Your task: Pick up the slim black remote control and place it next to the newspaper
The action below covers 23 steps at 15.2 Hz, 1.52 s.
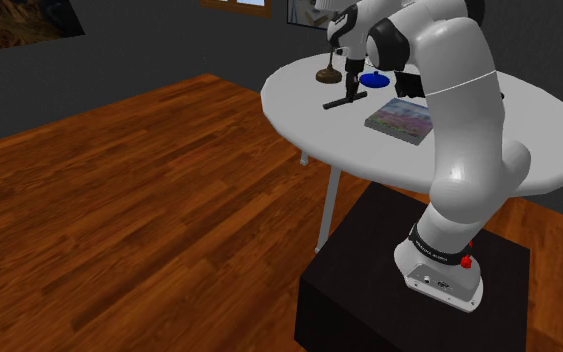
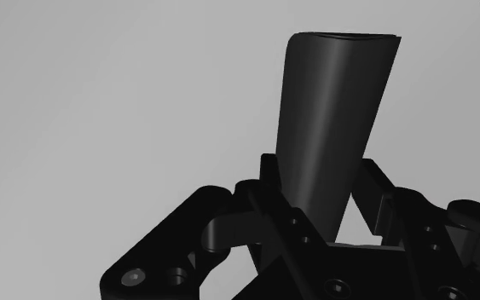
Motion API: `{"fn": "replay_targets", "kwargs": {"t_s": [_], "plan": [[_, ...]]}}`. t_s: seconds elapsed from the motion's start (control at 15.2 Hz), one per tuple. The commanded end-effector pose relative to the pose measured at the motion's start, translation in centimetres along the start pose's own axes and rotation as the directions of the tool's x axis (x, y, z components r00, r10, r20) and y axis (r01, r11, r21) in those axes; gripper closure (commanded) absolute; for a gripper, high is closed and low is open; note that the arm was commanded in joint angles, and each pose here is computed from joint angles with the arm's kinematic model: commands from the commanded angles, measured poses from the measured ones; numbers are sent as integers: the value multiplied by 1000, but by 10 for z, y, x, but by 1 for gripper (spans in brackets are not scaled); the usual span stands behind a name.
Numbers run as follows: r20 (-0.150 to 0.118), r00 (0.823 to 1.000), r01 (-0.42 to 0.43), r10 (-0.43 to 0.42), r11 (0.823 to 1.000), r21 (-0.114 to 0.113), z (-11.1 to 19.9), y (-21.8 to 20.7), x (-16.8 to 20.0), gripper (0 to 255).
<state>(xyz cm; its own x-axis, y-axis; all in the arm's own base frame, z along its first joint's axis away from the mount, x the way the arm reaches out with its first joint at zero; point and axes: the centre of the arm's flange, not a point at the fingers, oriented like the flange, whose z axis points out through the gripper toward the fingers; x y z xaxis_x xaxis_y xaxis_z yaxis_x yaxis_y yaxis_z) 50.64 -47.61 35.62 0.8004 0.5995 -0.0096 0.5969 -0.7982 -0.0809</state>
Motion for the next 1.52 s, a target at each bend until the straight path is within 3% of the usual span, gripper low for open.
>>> {"fn": "replay_targets", "kwargs": {"t_s": [0.0,0.73,1.45], "plan": [[0,1000,0,0,1000,0,-11,-2,0,255],[0,1000,0,0,1000,0,-64,-6,0,255],[0,1000,0,0,1000,0,-58,-65,-132,255]]}}
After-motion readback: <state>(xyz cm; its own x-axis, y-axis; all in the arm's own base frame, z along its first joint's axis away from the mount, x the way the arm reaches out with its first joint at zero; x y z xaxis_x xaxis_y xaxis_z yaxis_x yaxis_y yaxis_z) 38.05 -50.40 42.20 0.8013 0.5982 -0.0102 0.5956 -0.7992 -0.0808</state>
